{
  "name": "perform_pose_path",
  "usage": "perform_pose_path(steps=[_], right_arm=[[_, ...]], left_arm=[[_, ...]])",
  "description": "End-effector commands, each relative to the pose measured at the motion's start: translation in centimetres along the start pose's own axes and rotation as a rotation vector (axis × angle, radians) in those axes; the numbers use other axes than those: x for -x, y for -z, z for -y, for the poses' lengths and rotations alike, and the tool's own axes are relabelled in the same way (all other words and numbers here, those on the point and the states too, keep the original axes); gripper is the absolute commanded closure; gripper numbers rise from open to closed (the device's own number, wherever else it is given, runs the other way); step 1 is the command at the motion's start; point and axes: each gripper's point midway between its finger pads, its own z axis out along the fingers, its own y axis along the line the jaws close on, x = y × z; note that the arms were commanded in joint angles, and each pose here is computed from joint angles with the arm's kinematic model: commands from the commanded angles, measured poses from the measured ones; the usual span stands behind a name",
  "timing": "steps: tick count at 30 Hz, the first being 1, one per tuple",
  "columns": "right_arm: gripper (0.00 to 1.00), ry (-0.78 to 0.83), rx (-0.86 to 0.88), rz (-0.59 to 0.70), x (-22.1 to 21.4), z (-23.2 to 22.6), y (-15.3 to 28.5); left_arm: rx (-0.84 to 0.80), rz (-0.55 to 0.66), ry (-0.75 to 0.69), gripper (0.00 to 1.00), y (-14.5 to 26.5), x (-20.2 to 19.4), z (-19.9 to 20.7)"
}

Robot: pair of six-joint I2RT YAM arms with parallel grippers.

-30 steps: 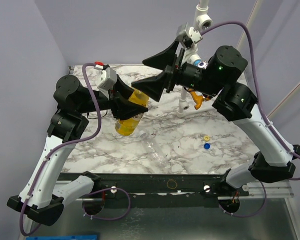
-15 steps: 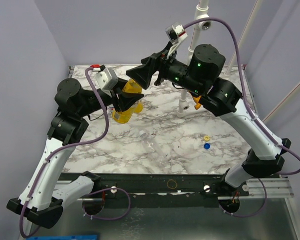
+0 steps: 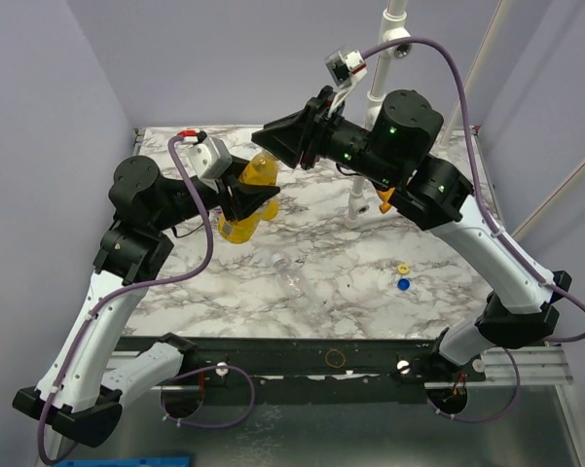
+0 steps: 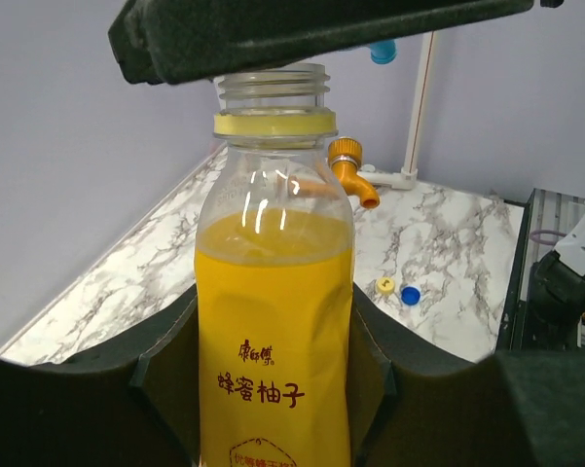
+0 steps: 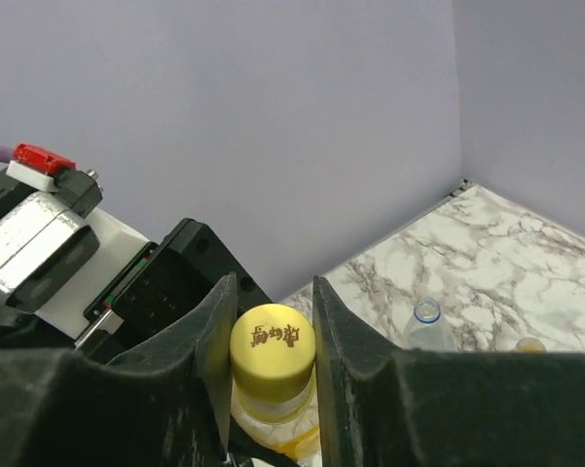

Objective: Unscrew the bottle caps
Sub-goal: Unscrew the bottle cap from the plastic bottle.

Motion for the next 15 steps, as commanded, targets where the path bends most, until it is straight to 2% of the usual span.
perform_pose_path(steps=[1,6,10,13,15], right_arm=[[0.88,0.045,0.124,0.059,2.1,-2.5,1.6],[0.99,0.121,0.275,0.059,2.9,-5.3,3.5],[0.99,0.185,0.297,0.097,4.5,-6.2,5.5],[0.99,0.218,0.271,0.075,4.3,-5.7,6.5],[1.00,0.237,0.270,0.003,2.4,-5.4,7.6]], left_arm=[[-0.033,0.015,0.000,1.00,0.4,0.5,0.9],[-0.168,0.027,0.072,1.00,0.5,1.6,3.4],[-0.291,0.028,0.112,1.00,1.1,2.3,5.7],[-0.265,0.030,0.099,1.00,1.1,2.0,5.3],[-0.218,0.027,0.080,1.00,1.1,1.5,4.6]])
